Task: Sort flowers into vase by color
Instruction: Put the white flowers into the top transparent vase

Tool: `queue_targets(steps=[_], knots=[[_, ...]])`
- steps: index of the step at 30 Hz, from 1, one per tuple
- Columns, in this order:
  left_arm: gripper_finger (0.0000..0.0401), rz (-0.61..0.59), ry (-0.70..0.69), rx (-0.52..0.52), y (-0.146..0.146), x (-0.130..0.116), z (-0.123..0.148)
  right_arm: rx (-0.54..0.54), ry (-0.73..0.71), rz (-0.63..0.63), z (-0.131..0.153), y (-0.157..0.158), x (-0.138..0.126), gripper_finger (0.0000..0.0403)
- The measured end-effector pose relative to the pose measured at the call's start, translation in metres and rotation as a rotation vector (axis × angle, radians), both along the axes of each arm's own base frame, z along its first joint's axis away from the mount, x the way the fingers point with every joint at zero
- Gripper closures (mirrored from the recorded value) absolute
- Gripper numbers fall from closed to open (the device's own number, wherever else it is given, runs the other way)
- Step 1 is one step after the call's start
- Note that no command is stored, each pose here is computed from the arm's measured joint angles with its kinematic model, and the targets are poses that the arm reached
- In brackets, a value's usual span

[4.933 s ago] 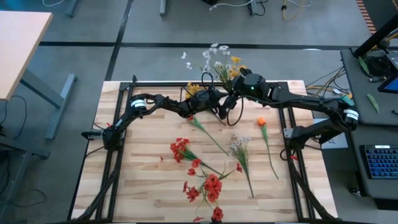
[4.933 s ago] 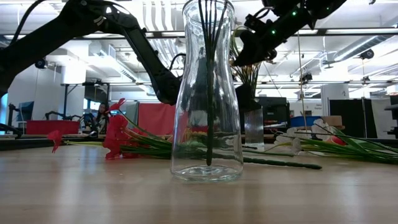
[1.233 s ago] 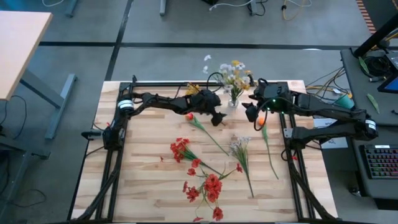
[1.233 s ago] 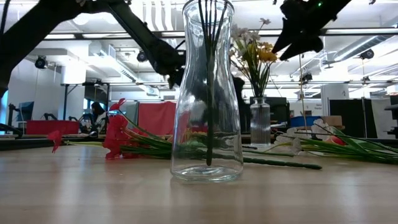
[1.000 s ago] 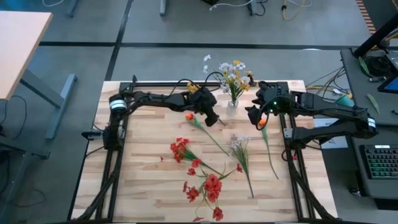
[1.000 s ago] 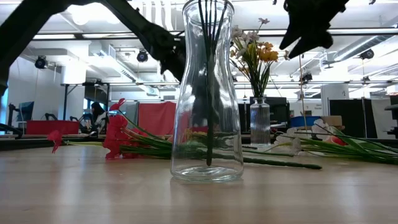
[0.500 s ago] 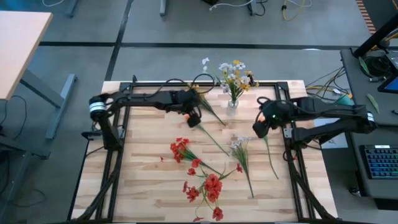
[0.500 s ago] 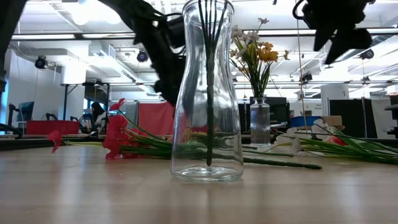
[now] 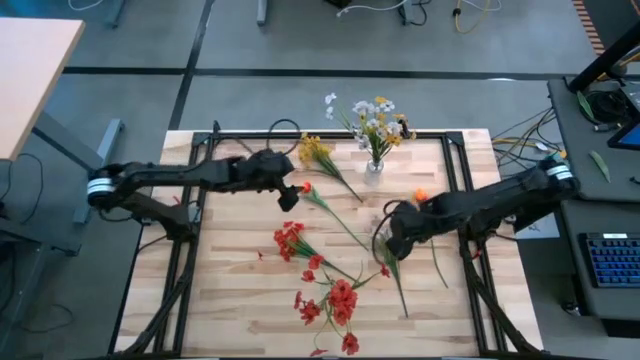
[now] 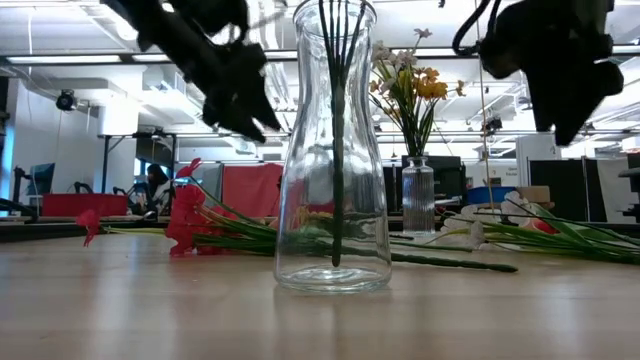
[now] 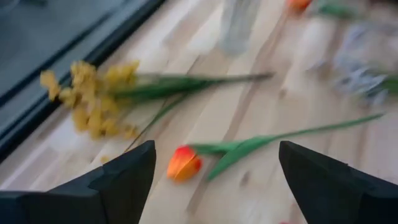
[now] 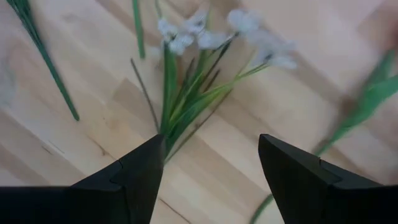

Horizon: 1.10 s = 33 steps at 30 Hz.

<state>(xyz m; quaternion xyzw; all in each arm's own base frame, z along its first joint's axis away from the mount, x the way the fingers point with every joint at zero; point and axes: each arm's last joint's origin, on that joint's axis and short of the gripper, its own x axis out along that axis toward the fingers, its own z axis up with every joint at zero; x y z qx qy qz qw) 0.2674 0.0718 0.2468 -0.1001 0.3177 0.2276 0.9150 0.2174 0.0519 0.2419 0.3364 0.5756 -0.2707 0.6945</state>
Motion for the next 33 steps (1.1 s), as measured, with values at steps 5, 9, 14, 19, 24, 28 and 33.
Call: queue_targets(steps=[5, 9, 14, 19, 24, 28, 33], knots=[[0.0079, -0.042, -0.189, 0.043, -0.015, -0.017, 0.015, 0.009, 0.047, -0.005, -0.024, 0.024, 0.016, 0.0107], [0.0079, -0.067, -0.288, 0.061, -0.024, -0.028, 0.023, 0.009, 0.087, -0.005, -0.047, 0.039, 0.027, 0.0074], [0.0079, -0.087, -0.374, 0.091, -0.027, -0.033, 0.03, -0.021, 0.173, -0.024, -0.075, 0.046, 0.037, 0.0062], [0.0079, -0.116, -0.409, 0.093, -0.027, -0.03, 0.028, -0.025, 0.22, -0.02, -0.094, 0.049, 0.043, 0.0079], [0.0079, -0.127, -0.388, 0.108, -0.025, -0.022, 0.02, -0.016, 0.21, -0.028, -0.101, 0.05, 0.048, 0.0118], [0.0079, -0.13, -0.38, 0.111, -0.024, -0.013, 0.013, -0.01, 0.199, -0.046, -0.104, 0.051, 0.049, 0.0177], [0.0079, -0.162, -0.359, 0.116, -0.023, -0.004, 0.003, -0.013, 0.19, -0.058, -0.105, 0.05, 0.049, 0.0273]])
